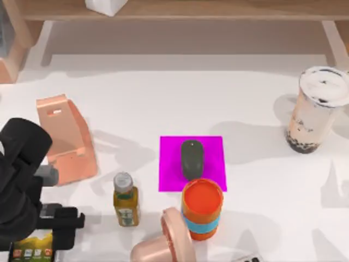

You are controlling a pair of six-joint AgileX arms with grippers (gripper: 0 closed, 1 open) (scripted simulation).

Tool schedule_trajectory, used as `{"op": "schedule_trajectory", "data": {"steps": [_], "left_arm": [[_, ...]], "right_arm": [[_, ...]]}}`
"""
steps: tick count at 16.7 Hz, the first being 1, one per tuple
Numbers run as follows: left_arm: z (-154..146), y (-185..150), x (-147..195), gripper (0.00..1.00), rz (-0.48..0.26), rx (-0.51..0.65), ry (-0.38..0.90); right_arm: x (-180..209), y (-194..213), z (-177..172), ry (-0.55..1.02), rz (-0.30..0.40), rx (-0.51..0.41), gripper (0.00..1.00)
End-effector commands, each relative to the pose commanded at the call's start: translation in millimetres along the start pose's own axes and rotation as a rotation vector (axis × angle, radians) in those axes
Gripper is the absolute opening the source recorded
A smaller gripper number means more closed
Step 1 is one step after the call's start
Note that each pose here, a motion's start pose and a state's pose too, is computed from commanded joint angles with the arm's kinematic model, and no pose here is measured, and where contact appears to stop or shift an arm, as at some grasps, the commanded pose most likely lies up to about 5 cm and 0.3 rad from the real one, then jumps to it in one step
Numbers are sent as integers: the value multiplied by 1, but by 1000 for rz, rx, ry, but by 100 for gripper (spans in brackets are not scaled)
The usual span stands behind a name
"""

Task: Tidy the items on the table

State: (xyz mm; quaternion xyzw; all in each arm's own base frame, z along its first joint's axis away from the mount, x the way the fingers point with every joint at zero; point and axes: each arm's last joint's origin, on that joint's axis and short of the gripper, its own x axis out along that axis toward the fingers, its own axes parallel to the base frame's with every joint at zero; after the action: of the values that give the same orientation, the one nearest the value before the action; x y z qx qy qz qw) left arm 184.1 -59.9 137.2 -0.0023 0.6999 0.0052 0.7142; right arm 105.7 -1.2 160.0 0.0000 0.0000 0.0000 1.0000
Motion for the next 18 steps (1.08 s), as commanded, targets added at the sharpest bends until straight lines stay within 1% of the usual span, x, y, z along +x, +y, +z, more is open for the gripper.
{"op": "schedule_trajectory", "data": {"steps": [2, 6, 8, 9, 12, 15, 16, 18], "left_arm": [[1, 0, -6, 0, -4, 0, -12], [1, 0, -5, 0, -1, 0, -10], [0, 3, -11, 0, 21, -23, -44], [-1, 6, -16, 0, 44, -41, -77], [-4, 12, -35, 0, 152, -105, -228], [-5, 11, -56, 0, 282, -169, -452], [-5, 8, -62, 0, 309, -187, -533], [-3, -3, -71, 0, 325, -216, -695]], "right_arm": [[0, 0, 0, 0, 0, 0, 100], [0, 0, 0, 0, 0, 0, 100], [0, 0, 0, 0, 0, 0, 100], [0, 0, 0, 0, 0, 0, 100], [0, 0, 0, 0, 0, 0, 100], [0, 0, 0, 0, 0, 0, 100], [0, 0, 0, 0, 0, 0, 100], [0, 0, 0, 0, 0, 0, 100]]}}
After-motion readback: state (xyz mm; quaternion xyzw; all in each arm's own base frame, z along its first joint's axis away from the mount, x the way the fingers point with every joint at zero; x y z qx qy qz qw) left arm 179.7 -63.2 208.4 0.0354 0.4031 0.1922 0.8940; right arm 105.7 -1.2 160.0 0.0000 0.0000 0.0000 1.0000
